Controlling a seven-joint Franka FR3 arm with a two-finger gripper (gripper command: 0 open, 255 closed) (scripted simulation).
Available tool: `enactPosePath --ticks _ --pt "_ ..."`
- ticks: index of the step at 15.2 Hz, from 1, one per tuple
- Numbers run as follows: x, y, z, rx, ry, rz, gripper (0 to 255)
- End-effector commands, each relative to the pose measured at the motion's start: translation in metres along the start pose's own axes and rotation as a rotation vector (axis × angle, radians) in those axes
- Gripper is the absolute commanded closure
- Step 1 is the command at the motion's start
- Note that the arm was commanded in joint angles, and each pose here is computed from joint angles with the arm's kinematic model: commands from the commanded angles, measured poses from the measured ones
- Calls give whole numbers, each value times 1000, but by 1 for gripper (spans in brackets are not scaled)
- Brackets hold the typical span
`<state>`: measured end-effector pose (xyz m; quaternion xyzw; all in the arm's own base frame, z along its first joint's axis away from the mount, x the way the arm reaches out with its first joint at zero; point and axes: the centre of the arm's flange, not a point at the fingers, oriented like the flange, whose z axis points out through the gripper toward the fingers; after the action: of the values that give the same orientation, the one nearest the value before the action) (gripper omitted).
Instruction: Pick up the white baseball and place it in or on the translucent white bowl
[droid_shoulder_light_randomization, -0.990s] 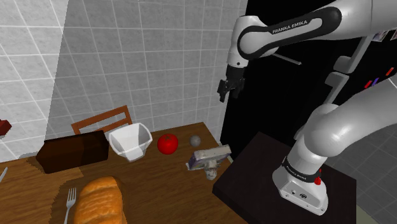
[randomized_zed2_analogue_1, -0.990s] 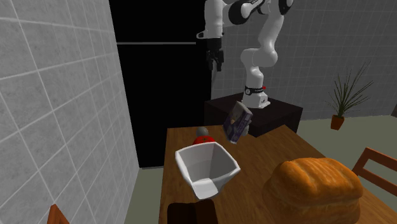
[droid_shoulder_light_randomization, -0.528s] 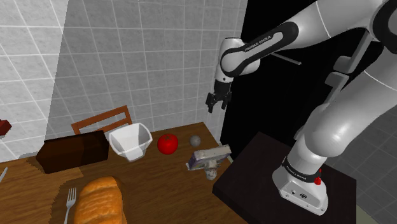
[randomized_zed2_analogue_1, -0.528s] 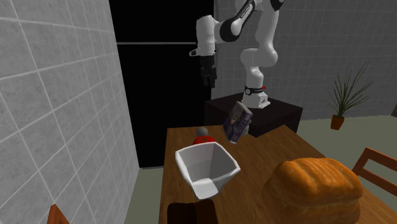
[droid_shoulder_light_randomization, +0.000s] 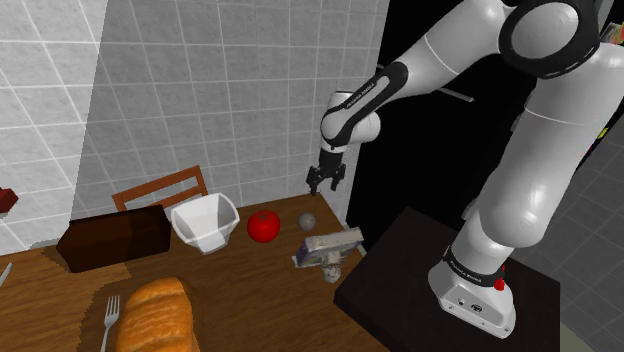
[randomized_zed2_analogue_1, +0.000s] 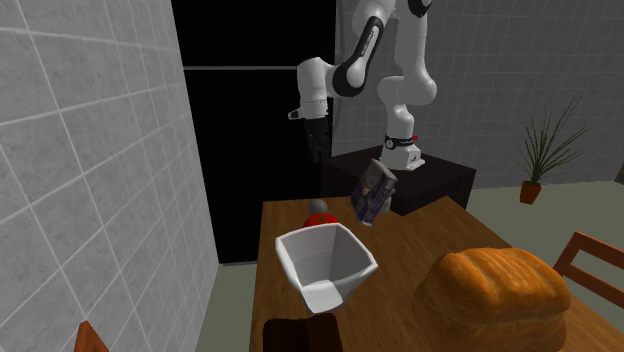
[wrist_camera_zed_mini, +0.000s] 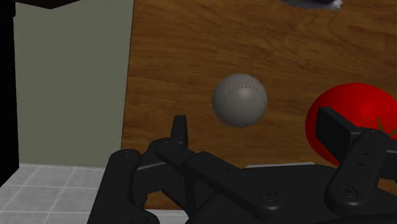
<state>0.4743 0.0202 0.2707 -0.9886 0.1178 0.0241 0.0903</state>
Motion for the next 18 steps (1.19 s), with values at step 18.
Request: enactPosePath --ticks 18 --pt "52 -11 146 57 -21 21 0"
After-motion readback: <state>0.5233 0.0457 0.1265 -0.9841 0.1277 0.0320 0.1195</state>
